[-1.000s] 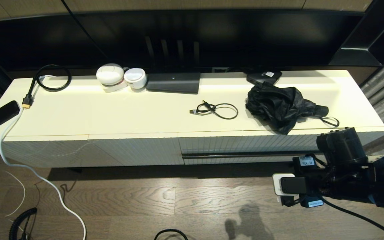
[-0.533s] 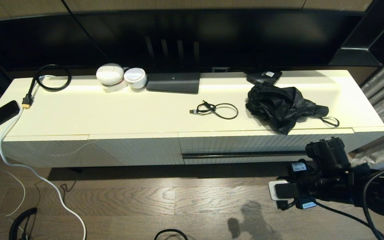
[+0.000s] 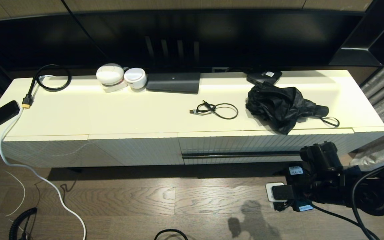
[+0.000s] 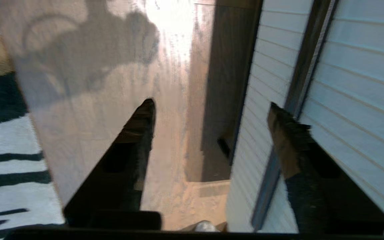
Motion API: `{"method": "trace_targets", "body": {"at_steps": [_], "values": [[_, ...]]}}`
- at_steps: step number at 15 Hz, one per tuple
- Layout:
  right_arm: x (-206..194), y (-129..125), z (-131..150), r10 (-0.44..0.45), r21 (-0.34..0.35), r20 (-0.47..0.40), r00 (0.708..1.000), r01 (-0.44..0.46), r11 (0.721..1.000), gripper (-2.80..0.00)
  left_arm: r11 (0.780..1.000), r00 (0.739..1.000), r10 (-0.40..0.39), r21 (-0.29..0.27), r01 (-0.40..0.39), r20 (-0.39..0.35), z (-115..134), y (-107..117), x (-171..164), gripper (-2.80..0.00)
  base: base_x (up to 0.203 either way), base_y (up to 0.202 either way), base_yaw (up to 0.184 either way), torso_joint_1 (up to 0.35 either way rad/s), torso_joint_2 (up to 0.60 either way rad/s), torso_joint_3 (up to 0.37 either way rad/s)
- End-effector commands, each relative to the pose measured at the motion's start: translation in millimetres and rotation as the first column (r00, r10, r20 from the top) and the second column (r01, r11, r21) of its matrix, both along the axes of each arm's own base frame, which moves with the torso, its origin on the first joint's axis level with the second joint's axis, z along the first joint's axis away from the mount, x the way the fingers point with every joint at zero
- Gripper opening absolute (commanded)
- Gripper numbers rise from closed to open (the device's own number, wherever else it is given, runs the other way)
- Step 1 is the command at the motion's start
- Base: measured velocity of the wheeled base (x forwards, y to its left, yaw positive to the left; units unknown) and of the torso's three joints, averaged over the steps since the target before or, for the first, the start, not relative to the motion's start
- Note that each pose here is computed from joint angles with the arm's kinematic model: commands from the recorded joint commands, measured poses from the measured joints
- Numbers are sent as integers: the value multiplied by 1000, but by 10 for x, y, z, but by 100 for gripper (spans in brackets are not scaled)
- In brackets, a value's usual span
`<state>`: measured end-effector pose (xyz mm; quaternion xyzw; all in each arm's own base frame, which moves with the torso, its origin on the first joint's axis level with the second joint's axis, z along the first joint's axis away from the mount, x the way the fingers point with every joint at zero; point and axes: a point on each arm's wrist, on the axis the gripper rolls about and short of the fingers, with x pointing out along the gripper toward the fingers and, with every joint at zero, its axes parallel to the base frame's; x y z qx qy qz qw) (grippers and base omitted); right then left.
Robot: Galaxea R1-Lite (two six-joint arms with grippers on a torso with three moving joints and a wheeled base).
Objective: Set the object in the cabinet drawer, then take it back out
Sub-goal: Open the drawer
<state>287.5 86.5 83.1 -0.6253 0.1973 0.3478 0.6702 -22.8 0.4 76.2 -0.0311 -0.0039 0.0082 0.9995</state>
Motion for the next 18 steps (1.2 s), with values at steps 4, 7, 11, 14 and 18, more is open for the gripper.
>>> {"method": "trace_targets", "body": {"at_steps": [4, 7, 11, 14, 18], "values": [[67, 1, -44, 5, 10, -20, 1000, -5, 1000, 0, 1000, 1000, 1, -1, -1, 0, 0, 0, 0, -280, 0, 0, 0, 0, 0, 0], [201, -16, -124, -4, 20, -2, 1000, 4, 1000, 0, 1000, 1000, 1, -1, -1, 0, 0, 0, 0, -280, 0, 0, 0, 0, 0, 0], [355, -56, -209, -31, 21, -5, 1000, 31, 999, 0, 1000, 1000, 0, -1, 0, 0, 0, 0, 0, -280, 0, 0, 0, 0, 0, 0], [444, -49, -276, -36, 20, -13, 999, 36, 999, 0, 1000, 1000, 2, -1, -2, 0, -1, 0, 0, -280, 0, 0, 0, 0, 0, 0], [608, -41, -306, -47, 27, 5, 999, 46, 999, 0, 1000, 1000, 2, -1, -2, 0, 0, 0, 0, -280, 0, 0, 0, 0, 0, 0]]}}
